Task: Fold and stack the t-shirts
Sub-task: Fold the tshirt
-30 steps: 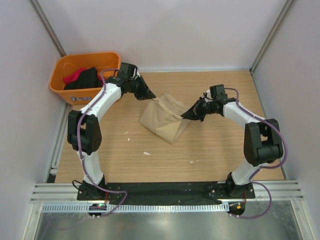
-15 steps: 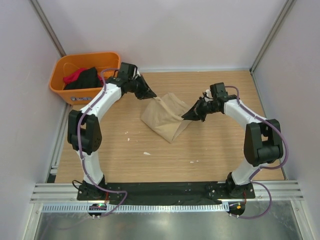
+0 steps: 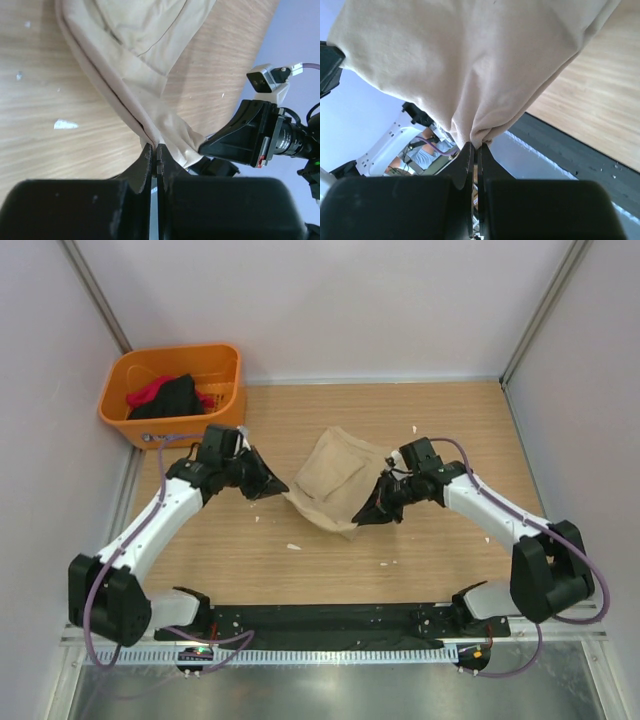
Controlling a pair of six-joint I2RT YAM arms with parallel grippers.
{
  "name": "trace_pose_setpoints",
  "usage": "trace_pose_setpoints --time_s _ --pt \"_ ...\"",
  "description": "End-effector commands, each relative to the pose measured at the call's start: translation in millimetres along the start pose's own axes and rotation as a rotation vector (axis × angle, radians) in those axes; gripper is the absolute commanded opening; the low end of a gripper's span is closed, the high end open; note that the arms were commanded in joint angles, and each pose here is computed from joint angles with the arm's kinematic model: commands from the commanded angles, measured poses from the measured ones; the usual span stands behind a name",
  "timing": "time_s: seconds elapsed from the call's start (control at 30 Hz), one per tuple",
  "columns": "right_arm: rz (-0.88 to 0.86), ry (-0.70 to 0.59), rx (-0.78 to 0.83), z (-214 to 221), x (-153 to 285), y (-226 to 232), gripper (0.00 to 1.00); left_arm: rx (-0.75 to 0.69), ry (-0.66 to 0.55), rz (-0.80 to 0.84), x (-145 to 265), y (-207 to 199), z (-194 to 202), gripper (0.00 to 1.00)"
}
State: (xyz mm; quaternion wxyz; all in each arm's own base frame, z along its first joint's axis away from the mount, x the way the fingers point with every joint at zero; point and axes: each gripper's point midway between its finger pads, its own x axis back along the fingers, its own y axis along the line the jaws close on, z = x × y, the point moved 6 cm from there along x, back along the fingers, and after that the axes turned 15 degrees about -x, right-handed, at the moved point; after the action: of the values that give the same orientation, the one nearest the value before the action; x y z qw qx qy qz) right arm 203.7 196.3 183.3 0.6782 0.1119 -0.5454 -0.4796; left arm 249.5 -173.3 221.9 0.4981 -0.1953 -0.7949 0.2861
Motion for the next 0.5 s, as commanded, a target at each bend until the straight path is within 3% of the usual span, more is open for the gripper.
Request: trace_pose_setpoints --time_s 0.0,0.47 --pt "0.005 -0.018 0.003 26 4 -9 0.01 0.034 -0.001 0.003 16 9 27 0.00" --pt "-0.022 -0.070 -0.031 106 7 -63 0.01 0.121 -0.003 0.030 77 44 124 0.00"
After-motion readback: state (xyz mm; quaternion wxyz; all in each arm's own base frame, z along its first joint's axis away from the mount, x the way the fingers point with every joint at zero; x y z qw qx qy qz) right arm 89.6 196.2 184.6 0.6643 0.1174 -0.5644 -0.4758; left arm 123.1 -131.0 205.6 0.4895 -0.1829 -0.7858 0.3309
